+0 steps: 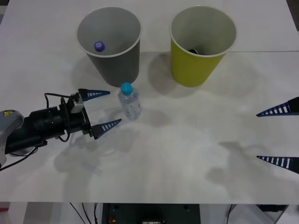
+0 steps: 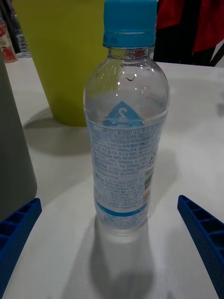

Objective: Put the can into the green bin and the plastic bottle into the gray bin

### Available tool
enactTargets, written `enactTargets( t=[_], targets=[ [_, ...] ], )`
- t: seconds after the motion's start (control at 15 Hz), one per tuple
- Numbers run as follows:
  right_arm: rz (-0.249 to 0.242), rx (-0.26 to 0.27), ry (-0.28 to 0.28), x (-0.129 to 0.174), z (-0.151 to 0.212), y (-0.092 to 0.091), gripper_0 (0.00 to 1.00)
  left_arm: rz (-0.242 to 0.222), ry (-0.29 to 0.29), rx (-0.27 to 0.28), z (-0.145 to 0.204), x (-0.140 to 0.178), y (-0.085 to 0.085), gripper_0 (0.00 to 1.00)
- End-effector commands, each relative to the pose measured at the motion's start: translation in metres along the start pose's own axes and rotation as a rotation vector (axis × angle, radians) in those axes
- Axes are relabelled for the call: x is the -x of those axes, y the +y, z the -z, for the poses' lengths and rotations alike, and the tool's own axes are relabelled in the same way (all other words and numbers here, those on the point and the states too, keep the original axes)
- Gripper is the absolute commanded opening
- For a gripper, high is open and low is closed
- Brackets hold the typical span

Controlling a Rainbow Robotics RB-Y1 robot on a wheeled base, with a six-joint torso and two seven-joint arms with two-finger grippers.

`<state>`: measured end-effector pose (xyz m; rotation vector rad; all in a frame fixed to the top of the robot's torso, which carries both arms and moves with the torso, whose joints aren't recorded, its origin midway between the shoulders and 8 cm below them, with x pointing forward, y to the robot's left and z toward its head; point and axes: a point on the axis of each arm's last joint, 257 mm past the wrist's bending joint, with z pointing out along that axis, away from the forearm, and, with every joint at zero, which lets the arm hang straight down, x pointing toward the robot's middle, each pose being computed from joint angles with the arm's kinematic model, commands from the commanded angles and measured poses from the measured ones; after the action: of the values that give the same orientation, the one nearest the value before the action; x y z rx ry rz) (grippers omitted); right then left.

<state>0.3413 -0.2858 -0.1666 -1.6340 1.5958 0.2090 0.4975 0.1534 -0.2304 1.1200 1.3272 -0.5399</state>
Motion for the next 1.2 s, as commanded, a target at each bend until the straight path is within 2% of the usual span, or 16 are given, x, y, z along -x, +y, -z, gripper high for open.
enactTargets(
  t=[0.07, 0.6, 0.93, 1.2],
  targets=[
    [0.000, 0.000, 0.000, 0.000, 0.000, 0.000, 1.00, 0.001, -0.013, -0.004, -0.019, 0.004, -0.003, 1.00],
    [0.000, 0.000, 0.000, 0.000, 0.000, 0.000, 1.00, -0.006, -0.031, -0.008, -0.055, 0.012, -0.014, 1.00],
    [0.000, 0.000, 0.000, 0.000, 0.000, 0.000, 1.00, -0.015, -0.031, -0.010, -0.073, 0.018, -0.015, 1.00],
    [0.000, 0.000, 0.000, 0.000, 0.000, 0.000, 1.00, 0.003, -0.032, -0.008, -0.083, 0.017, -0.015, 1.00]
  ],
)
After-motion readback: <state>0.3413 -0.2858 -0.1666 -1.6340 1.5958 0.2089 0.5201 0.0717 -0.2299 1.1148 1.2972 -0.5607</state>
